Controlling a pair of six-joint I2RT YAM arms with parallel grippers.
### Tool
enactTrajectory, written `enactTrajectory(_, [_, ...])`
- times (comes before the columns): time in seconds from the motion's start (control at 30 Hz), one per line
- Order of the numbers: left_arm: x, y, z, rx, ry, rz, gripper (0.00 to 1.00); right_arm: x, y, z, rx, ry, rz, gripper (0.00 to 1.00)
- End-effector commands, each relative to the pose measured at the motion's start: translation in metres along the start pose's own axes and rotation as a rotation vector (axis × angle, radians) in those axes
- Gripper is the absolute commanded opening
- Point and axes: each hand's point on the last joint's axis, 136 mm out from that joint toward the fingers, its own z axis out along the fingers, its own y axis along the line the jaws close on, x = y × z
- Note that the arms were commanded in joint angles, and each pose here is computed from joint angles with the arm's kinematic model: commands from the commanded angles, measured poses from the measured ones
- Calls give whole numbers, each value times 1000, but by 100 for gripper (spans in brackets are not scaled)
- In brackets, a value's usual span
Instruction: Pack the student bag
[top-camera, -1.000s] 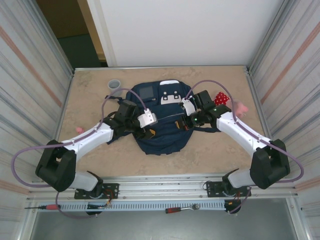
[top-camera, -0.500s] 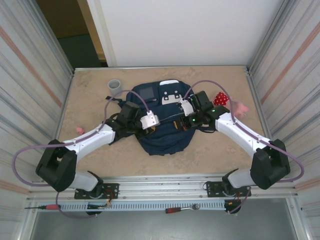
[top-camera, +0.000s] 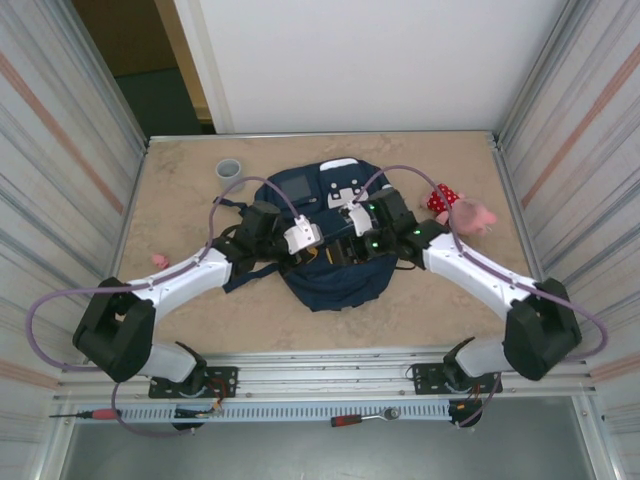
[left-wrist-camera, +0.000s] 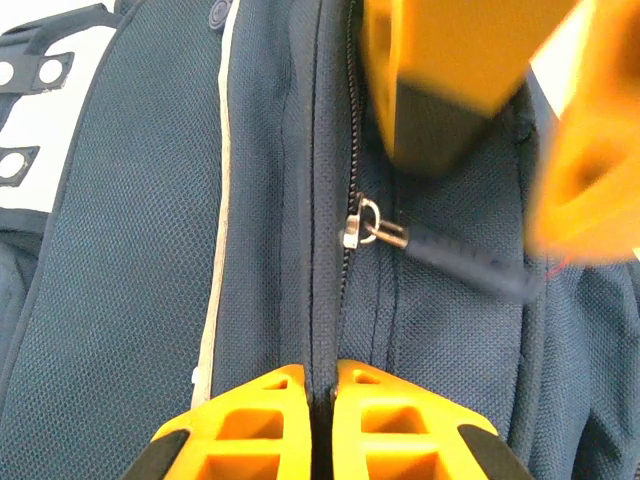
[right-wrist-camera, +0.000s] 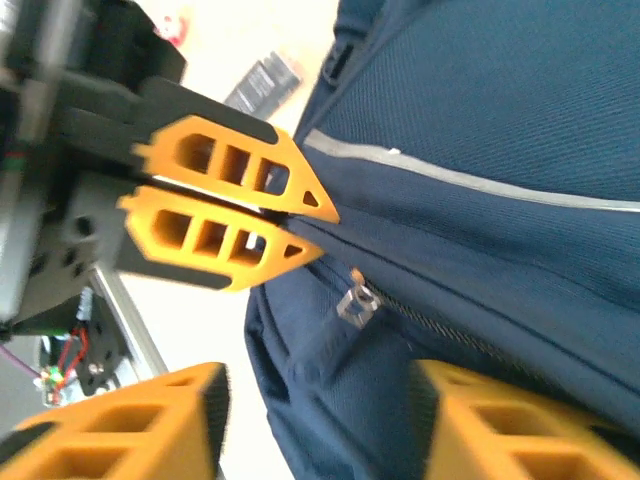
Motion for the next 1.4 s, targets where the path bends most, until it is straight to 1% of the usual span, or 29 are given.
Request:
enactTrajectory(0.0, [-31,-2,-20,37,-147,99,2,-11,9,-41,-41,-109,-161,60])
enactTrajectory(0.07, [-31,-7,-24,74,-161,110,2,-10,11,-56,-34,-140,-287,64])
enactTrajectory(0.13, [-31,-8,-27,97,-167,113,2,-7,13,-63,-11,-164,-452,67])
enactTrajectory(0.17, [-31,-9,-28,110,-171,116,3,-8,10,-65,13,-171,-508,70])
enactTrajectory(0.23, [-32,-11,-30,133,-174,118,3,-10,4,-62,52,-158,-624,72])
enactTrajectory(0.3, [-32,-13,-32,152,-181,127,3,-10,-5,-55,80,-104,-707,72])
enactTrajectory(0.4, [-33,-14,-35,166,-189,139,3,-11,-23,-39,104,-10,-780,71])
enactTrajectory(0.53, [-32,-13,-36,167,-183,143,3,-14,-23,-21,41,31,-850,72])
enactTrajectory(0.63, [-31,-12,-36,165,-181,145,3,-20,-27,-10,25,32,-850,71])
enactTrajectory(0.67, [-30,-12,-36,164,-174,143,3,-20,-29,-7,19,36,-844,69])
enactTrajectory(0.73, [-28,-10,-36,161,-163,137,3,-22,-30,-3,5,40,-838,60])
enactTrajectory(0.83, [-23,-8,-35,147,-142,127,3,-26,-29,0,-17,28,-820,37])
enactTrajectory(0.9, [-20,0,-35,112,-128,108,3,-29,-27,-2,-33,12,-796,17])
enactTrajectory(0.97, [-16,14,-33,46,-101,54,4,-29,-25,-5,-45,11,-776,4])
enactTrajectory(1.0, [-15,20,-33,21,-91,19,6,-29,-23,-5,-48,13,-767,0])
enactTrajectory(1.07, [-15,25,-35,3,-78,-61,13,-32,-24,-7,-29,-5,-727,0])
enactTrajectory(1.13, [-19,22,-39,19,-87,-139,24,-37,-25,-9,-1,-34,-687,0])
enactTrajectory(1.17, [-22,21,-42,19,-90,-192,29,-40,-26,-10,16,-55,-664,0])
enactTrajectory(1.27, [-24,25,-54,-28,-90,-393,37,-45,-25,-12,33,-112,-620,0])
enactTrajectory(1.33, [-24,22,-62,-36,-93,-503,46,-45,-25,-11,33,-121,-603,0])
enactTrajectory(1.37, [-25,21,-68,-50,-90,-562,49,-44,-25,-11,32,-119,-598,0])
